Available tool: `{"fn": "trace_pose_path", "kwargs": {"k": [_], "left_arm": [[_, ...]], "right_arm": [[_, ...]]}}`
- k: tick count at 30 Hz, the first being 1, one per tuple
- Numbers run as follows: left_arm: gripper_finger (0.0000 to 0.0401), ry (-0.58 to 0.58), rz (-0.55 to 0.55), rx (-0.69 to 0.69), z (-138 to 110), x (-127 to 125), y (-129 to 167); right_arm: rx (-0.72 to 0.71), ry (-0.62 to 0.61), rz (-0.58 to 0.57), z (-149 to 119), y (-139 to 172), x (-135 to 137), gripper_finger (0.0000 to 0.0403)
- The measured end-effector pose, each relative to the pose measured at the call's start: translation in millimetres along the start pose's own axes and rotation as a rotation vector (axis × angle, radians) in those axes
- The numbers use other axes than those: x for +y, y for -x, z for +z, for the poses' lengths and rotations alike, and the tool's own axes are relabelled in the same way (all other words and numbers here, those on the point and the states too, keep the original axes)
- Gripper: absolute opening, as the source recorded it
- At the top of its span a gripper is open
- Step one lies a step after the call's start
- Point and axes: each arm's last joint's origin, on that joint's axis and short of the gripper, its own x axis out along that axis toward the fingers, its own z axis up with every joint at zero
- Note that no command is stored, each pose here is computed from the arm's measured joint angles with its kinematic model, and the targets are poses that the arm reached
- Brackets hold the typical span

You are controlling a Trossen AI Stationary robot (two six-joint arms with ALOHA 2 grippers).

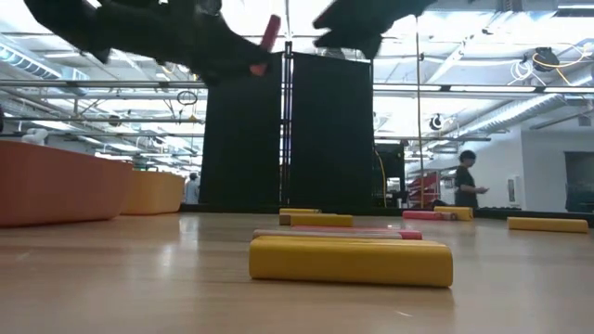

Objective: Sort blocks
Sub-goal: Put the middle right red block in the orange bin

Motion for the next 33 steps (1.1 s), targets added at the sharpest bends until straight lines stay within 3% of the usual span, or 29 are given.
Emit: {"fn": "trace_pose_path", "kwargs": {"k": [4, 8, 15, 19, 23, 29, 33], "left_arm": [[0.0092, 0.118, -0.003, 0.226, 6, -1, 28], [0.0092, 0.314, 0.055, 0.461, 7, -1, 58], [0.0093, 0.749, 0.3, 0.869, -6, 2, 104], [0.0093, 0.931, 0.472, 1.033, -15, 2, 120], [0.0093, 1.03, 0.646, 1.099, -20, 5, 130], [0.0099, 1.06, 0.653, 1.085, -20, 4, 128], [0.0132, 1.019, 0.623, 1.099, -20, 4, 128]], "right_arm": [[0.148, -0.031, -0.009, -14, 7, 3, 0.0216], [0.219, -0.017, 0.0, -30, 1, 7, 0.0215], [0.284, 0.02, 0.004, -53, -5, 9, 0.0215], [0.297, 0.028, 0.003, -54, -5, 9, 0.0215], [0.296, 0.032, 0.003, -54, -5, 9, 0.0215], [0.298, 0.031, 0.003, -54, -5, 8, 0.0215], [0.298, 0.023, 0.002, -54, -5, 8, 0.0215]]}}
